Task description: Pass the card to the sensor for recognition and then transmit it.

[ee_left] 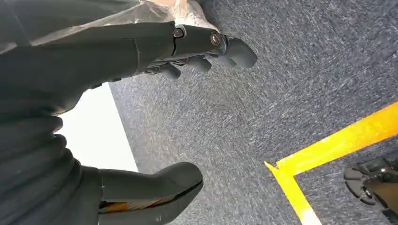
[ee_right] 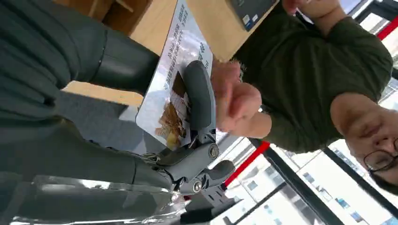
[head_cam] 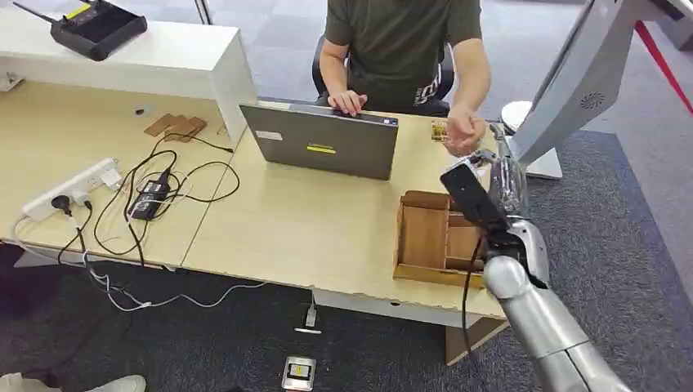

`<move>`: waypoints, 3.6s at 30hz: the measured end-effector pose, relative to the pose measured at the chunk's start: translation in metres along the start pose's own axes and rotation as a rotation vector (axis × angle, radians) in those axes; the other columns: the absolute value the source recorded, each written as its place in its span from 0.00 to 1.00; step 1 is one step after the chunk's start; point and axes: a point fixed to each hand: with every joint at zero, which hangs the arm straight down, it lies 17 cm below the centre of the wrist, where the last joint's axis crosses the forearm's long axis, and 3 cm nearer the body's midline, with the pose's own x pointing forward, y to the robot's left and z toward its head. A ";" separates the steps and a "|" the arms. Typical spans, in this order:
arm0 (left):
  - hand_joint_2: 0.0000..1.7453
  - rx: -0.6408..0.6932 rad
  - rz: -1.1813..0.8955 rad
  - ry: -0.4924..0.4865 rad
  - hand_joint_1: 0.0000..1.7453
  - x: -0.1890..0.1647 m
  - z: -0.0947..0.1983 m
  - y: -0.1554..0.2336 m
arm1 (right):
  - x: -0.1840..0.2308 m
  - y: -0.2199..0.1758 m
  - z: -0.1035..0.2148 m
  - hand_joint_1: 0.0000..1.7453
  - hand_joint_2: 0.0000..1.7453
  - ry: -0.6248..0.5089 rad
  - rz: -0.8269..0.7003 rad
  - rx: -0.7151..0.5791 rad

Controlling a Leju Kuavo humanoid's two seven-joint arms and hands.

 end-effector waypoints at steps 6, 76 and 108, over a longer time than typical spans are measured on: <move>1.00 -0.001 0.024 0.008 0.00 -0.012 -0.002 -0.005 | -0.044 -0.020 0.032 1.00 1.00 0.096 -0.159 -0.090; 1.00 0.005 -0.019 -0.007 0.00 0.004 0.001 0.004 | 0.008 0.003 0.004 1.00 1.00 0.018 0.205 0.116; 1.00 -0.005 -0.066 -0.020 0.00 0.027 0.005 0.000 | 0.013 0.017 -0.008 0.00 1.00 0.049 0.233 0.137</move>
